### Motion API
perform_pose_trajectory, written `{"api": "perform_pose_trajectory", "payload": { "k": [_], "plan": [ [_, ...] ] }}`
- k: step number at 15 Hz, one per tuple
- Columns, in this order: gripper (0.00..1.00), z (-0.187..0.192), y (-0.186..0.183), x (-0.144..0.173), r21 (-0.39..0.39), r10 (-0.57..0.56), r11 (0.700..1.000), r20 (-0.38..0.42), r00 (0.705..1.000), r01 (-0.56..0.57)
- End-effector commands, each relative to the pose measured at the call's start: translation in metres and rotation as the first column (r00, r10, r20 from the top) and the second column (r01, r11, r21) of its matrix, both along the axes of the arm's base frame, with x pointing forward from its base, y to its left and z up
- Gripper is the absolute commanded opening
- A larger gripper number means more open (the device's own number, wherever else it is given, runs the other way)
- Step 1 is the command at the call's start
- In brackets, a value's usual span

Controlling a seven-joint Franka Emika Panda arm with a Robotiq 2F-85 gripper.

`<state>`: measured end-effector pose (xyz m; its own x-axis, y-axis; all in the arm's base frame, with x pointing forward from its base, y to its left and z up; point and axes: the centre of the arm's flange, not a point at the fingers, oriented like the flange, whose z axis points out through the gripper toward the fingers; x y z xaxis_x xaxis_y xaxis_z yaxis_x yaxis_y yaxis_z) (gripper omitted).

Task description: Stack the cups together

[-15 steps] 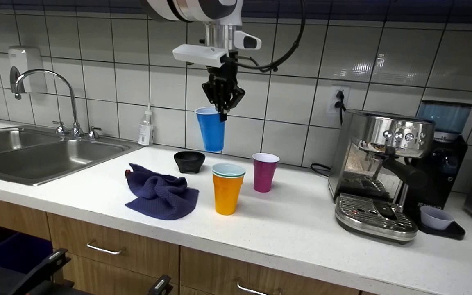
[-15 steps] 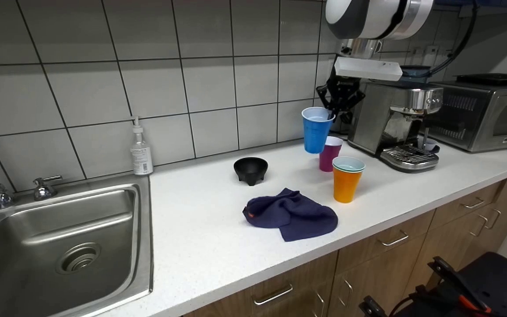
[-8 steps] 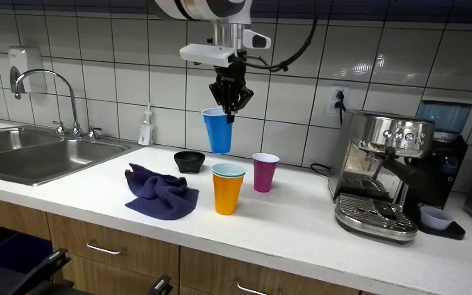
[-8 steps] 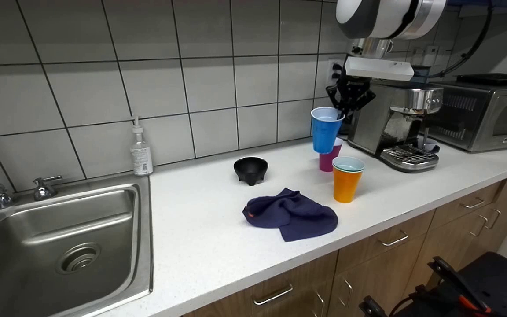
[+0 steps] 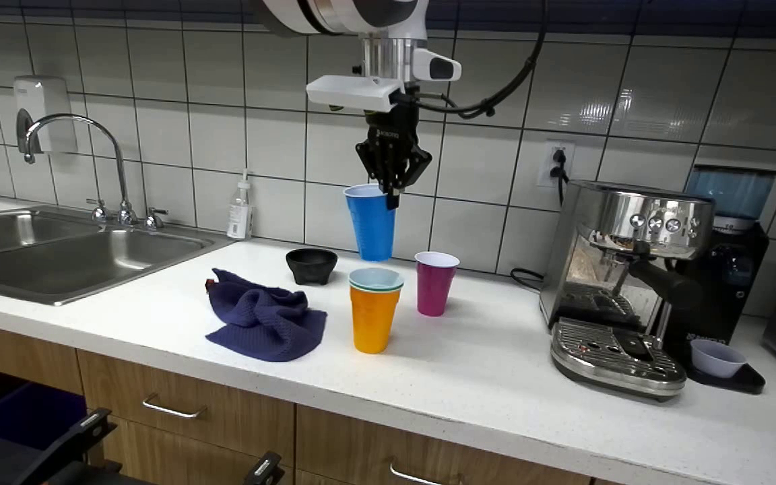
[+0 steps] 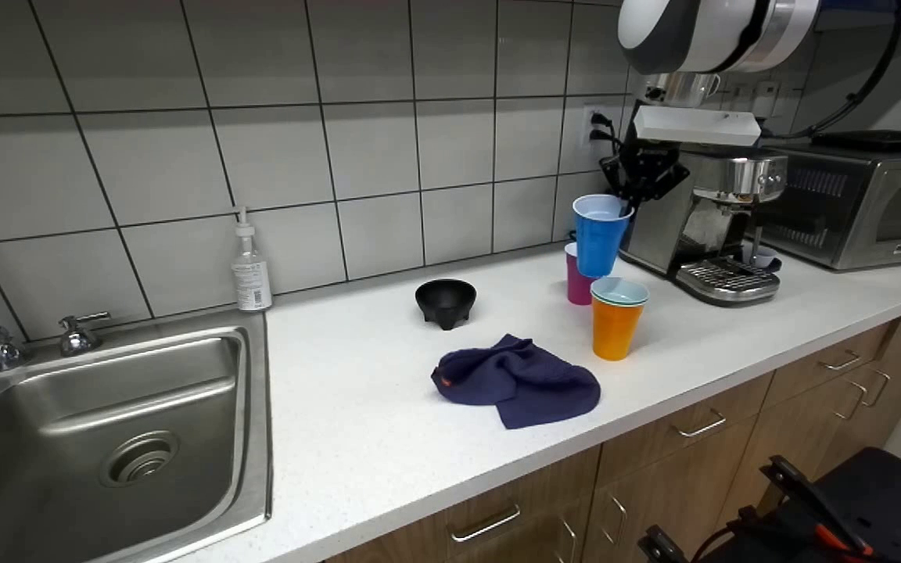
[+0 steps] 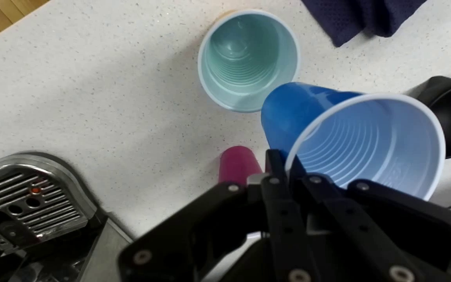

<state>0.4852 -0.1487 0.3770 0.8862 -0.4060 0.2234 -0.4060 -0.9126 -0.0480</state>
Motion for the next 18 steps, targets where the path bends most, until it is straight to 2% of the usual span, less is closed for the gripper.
{"api": "perform_pose_trajectory", "payload": {
  "k": [1,18],
  "plan": [
    [0.01,0.003,-0.003,-0.019,-0.021,0.015,1.000,-0.026,1.000,-0.016],
    [0.01,-0.013,-0.014,-0.027,-0.035,-0.013,0.999,-0.077,0.997,0.011]
  ]
}}
